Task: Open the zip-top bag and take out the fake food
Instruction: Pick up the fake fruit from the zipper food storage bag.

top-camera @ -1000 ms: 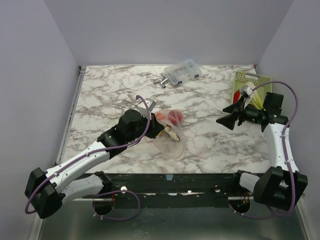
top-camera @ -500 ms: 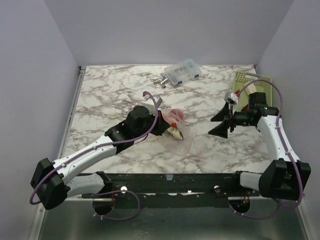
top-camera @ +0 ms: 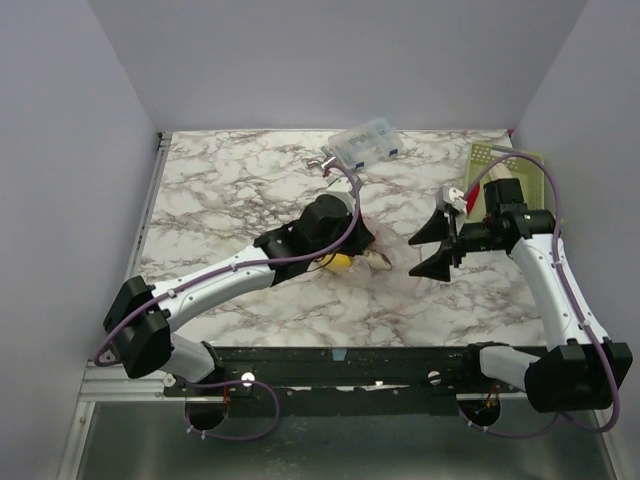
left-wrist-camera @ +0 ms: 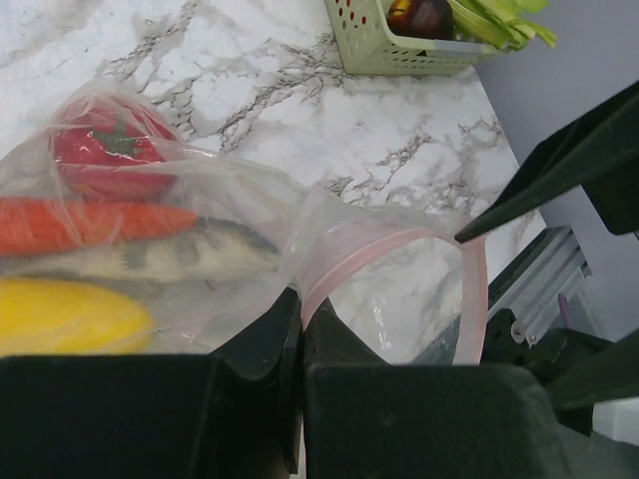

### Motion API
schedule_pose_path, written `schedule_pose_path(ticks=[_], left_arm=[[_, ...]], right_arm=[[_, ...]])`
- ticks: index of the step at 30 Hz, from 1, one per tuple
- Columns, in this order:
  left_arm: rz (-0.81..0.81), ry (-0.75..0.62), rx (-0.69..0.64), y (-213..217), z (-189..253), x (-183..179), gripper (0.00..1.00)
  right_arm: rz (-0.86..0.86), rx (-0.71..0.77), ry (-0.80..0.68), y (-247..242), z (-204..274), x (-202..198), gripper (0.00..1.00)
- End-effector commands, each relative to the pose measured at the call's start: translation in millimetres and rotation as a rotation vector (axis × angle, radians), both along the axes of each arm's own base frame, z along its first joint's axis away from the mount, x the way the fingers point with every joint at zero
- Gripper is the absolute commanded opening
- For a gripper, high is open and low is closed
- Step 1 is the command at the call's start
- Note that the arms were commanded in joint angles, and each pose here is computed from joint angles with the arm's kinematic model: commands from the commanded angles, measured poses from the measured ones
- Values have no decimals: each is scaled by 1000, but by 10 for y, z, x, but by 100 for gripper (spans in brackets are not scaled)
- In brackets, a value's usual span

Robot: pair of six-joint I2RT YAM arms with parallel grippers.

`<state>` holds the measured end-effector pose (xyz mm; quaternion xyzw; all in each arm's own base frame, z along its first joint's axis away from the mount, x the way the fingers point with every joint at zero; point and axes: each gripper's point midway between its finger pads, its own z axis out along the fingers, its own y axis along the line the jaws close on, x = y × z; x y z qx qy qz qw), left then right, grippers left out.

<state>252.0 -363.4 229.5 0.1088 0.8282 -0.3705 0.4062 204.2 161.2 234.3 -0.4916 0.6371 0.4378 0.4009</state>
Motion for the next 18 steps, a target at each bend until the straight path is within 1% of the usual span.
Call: schedule_pose_path(ticks=[1, 4, 6, 10, 14, 16, 18], left_arm=[[47, 19, -12, -128, 32, 90, 0], [52, 39, -14, -166, -12, 92, 0], [61, 47, -12, -174, -44, 96, 0], [90, 63, 6, -139, -102, 117, 0], [111, 78, 19, -103, -155, 121, 0], [116, 82, 15, -100, -153, 122, 0], [109, 84, 7, -117, -132, 113, 0]], right_arm=[[-38, -1, -17, 45, 17, 50, 81], [-124, -18, -47, 51, 25, 223, 80], [-134, -11, -60, 70, 54, 239, 80], [-100, 10, -95, 96, 207, 160, 80], [-116, 7, -140, 78, 374, 124, 80], [-91, 32, -129, 105, 410, 34, 80], [-54, 51, -97, 139, 348, -54, 79]])
